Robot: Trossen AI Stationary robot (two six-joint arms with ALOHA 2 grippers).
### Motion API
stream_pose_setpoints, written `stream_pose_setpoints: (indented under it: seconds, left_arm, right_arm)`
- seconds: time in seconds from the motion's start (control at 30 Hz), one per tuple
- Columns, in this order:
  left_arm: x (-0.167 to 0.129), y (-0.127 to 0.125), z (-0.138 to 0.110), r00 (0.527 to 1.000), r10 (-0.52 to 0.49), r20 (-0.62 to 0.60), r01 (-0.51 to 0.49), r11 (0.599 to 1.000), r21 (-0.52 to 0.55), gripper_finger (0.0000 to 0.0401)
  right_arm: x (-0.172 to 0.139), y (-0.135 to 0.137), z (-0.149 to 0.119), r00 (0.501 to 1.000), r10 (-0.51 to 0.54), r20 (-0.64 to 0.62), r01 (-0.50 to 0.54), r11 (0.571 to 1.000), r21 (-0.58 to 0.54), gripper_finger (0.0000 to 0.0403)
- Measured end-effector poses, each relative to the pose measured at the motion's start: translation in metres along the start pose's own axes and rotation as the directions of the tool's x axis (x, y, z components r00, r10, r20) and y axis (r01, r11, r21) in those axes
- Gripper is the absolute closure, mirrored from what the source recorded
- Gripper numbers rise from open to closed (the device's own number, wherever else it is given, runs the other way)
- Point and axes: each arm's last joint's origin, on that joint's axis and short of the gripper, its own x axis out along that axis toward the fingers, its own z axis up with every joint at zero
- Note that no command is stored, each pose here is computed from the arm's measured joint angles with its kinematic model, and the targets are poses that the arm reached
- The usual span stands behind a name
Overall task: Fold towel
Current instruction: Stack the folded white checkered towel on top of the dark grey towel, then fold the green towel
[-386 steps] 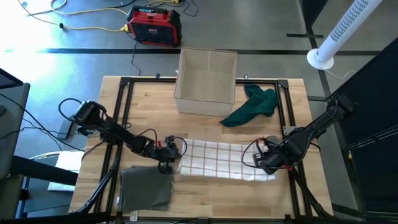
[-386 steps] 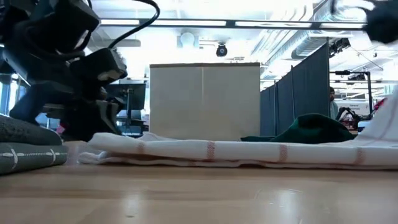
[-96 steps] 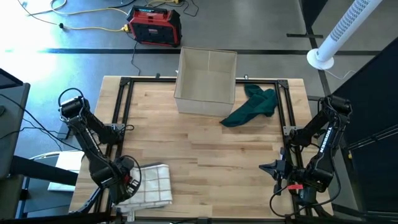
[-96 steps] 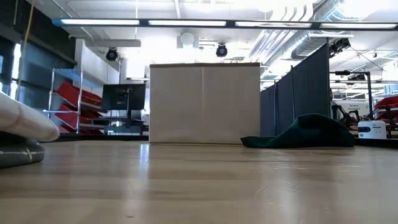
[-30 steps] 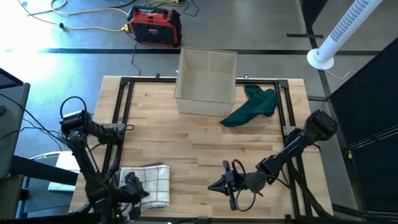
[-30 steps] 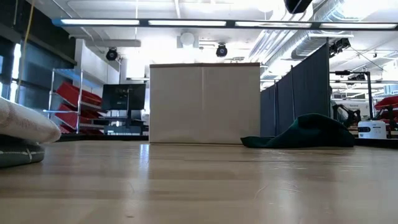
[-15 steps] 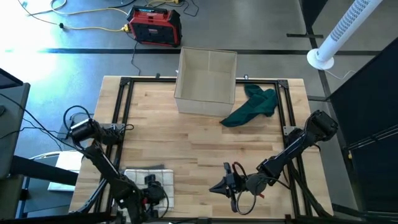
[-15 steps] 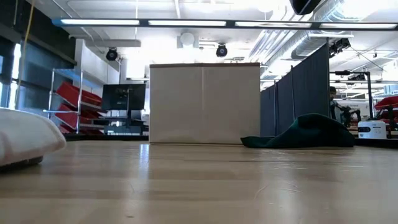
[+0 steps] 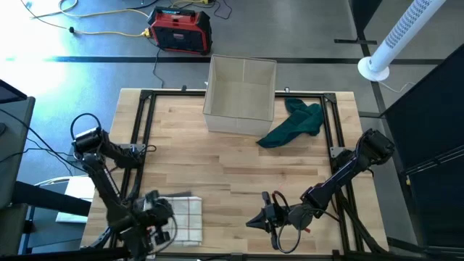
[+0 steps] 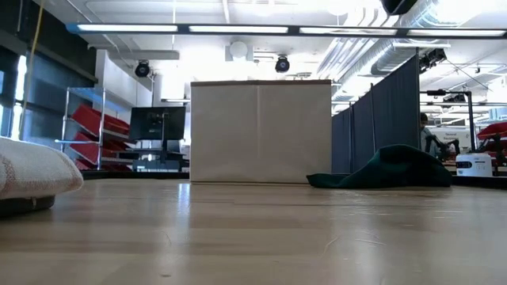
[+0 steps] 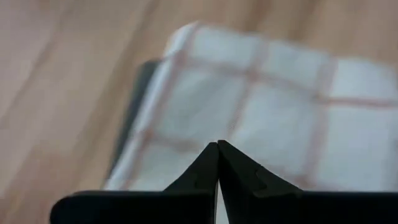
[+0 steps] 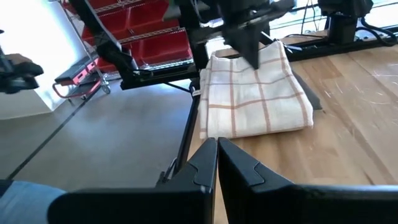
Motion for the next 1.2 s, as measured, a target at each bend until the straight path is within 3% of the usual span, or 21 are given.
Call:
stream_pose_setpoints:
  seconds: [0.17, 0.33, 0.53, 0.63, 0.77, 0.9, 1.07, 1.2]
  left_arm:
    - [0.005, 0.019, -0.025, 0.992, 0.109, -0.056, -0.115, 0.988, -0.105, 0.0401]
    - [0.014, 0.023, -0.038, 0.995, 0.077, -0.070, -0.086, 0.987, -0.138, 0.0401]
    - [0.021, 0.031, -0.039, 0.990, 0.124, -0.072, -0.132, 0.984, -0.121, 0.0401]
    - [0.008, 0.030, -0.024, 0.987, 0.160, -0.027, -0.162, 0.980, -0.116, 0.0401]
    - [-0.012, 0.030, 0.002, 0.974, 0.163, 0.157, -0.148, 0.984, -0.104, 0.0401]
    - [-0.020, 0.035, 0.029, 0.932, 0.134, 0.337, -0.112, 0.990, -0.084, 0.0401]
    - [-0.017, 0.041, 0.066, 0.887, 0.146, 0.438, -0.146, 0.989, -0.033, 0.0401]
    - [-0.009, 0.049, 0.101, 0.872, 0.177, 0.456, -0.205, 0.979, 0.011, 0.0401]
  right_arm:
    - [-0.001, 0.003, -0.002, 1.000, 0.007, -0.005, -0.007, 1.000, 0.005, 0.0403]
    - [-0.002, 0.003, -0.002, 1.000, 0.001, -0.002, -0.001, 1.000, 0.004, 0.0403]
    - [-0.002, 0.003, -0.001, 1.000, -0.013, 0.004, 0.013, 1.000, 0.024, 0.0403]
    - [-0.008, 0.003, 0.006, 1.000, -0.013, -0.001, 0.013, 0.999, 0.048, 0.0403]
    - [-0.027, -0.001, 0.023, 0.998, -0.055, -0.039, 0.058, 0.995, 0.080, 0.0403]
    - [-0.054, -0.017, 0.041, 0.981, -0.135, -0.138, 0.152, 0.981, 0.121, 0.0403]
    - [-0.094, -0.048, 0.055, 0.917, -0.261, -0.302, 0.307, 0.945, 0.116, 0.0403]
    - [-0.127, -0.075, 0.063, 0.829, -0.370, -0.419, 0.449, 0.888, 0.104, 0.0403]
